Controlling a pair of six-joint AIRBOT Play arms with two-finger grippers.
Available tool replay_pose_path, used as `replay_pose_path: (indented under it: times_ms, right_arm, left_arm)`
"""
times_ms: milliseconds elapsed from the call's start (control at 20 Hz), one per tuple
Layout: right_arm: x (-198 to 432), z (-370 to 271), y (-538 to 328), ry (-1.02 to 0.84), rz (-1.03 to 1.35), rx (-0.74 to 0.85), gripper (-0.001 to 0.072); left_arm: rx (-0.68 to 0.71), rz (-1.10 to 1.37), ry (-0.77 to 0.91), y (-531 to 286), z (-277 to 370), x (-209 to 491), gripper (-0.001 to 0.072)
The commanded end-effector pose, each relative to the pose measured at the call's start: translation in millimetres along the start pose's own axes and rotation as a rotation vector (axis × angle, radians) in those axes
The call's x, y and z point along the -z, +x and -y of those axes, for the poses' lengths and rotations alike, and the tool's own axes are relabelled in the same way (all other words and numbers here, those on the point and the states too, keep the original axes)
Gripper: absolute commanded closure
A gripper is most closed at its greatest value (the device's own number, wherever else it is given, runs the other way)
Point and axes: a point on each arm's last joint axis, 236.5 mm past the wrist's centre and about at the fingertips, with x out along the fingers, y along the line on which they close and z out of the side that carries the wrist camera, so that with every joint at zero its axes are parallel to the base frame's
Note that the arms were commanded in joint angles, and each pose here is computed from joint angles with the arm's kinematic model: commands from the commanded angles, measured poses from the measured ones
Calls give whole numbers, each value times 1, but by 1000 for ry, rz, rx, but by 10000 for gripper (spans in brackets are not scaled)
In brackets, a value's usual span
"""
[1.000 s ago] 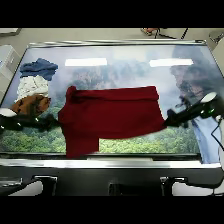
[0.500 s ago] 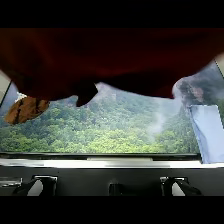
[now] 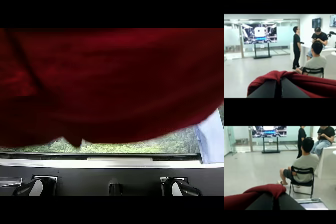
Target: Fold the clothes and pants, and hang the long-sleeved shirts on hangers.
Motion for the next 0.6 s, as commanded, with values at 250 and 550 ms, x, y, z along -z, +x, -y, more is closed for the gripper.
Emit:
replay_pose_path:
  times_ms: [250, 550]
  right_arm:
    - [293, 14, 103, 242, -1046, -70, 680]
    - [585, -7, 106, 226, -1695, 36, 680]
  left_arm:
    - [76, -820, -401, 73, -61, 273, 686]
    - [72, -1372, -708, 56, -22, 583, 685]
